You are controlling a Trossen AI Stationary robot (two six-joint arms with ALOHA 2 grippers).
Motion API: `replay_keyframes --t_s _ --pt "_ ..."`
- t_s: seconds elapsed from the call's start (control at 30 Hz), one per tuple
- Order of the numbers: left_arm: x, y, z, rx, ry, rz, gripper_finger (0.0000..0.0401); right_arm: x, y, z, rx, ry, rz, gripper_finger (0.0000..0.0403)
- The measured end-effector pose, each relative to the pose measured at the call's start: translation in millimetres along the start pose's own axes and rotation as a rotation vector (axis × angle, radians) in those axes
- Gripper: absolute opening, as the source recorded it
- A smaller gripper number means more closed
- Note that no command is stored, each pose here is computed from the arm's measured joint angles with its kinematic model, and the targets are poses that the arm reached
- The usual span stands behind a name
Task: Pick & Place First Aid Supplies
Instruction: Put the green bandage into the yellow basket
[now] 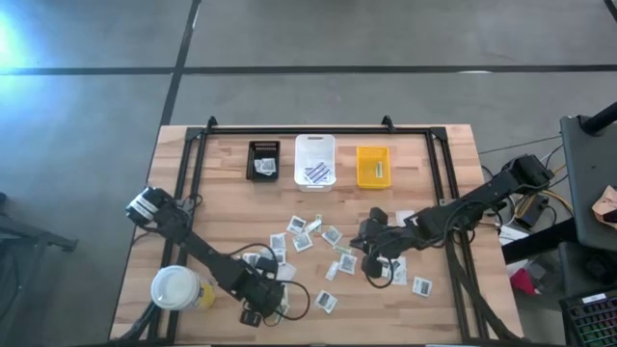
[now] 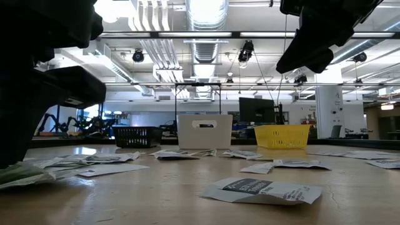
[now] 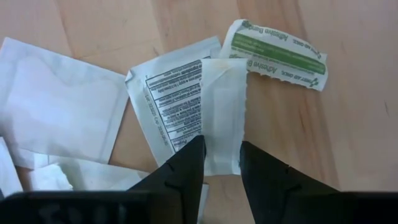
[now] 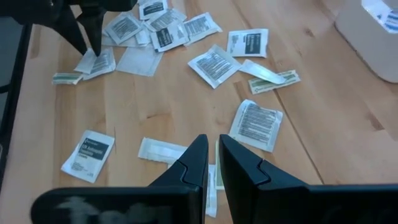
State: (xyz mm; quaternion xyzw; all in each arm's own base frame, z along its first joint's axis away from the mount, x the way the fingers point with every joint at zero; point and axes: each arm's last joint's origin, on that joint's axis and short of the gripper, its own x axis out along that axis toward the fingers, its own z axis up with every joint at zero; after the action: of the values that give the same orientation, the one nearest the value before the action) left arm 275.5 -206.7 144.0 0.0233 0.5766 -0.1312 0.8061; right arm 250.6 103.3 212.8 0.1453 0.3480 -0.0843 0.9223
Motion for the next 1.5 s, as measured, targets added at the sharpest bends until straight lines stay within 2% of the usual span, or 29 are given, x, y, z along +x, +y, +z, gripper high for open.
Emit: replay_keyframes --t_s 0.6,1.03,1.23,1.5 --pt "-7 1 -1 0.007 -0.006 0.004 0.0008 0 0 0 0.004 -0.002 -0.002 0.0038" --pt "-35 4 3 0.063 -0.077 -0.01 0.0 -1 2 -1 0.0 0.0 0.005 0.0038" --pt "-41 17 10 0.045 -0.148 0.109 0.0 -3 14 -5 -0.051 -0.047 0.08 0.0038" --pt "-47 42 26 0.016 -0.304 0.415 0.0 18 33 -10 -0.127 -0.123 0.148 0.0038"
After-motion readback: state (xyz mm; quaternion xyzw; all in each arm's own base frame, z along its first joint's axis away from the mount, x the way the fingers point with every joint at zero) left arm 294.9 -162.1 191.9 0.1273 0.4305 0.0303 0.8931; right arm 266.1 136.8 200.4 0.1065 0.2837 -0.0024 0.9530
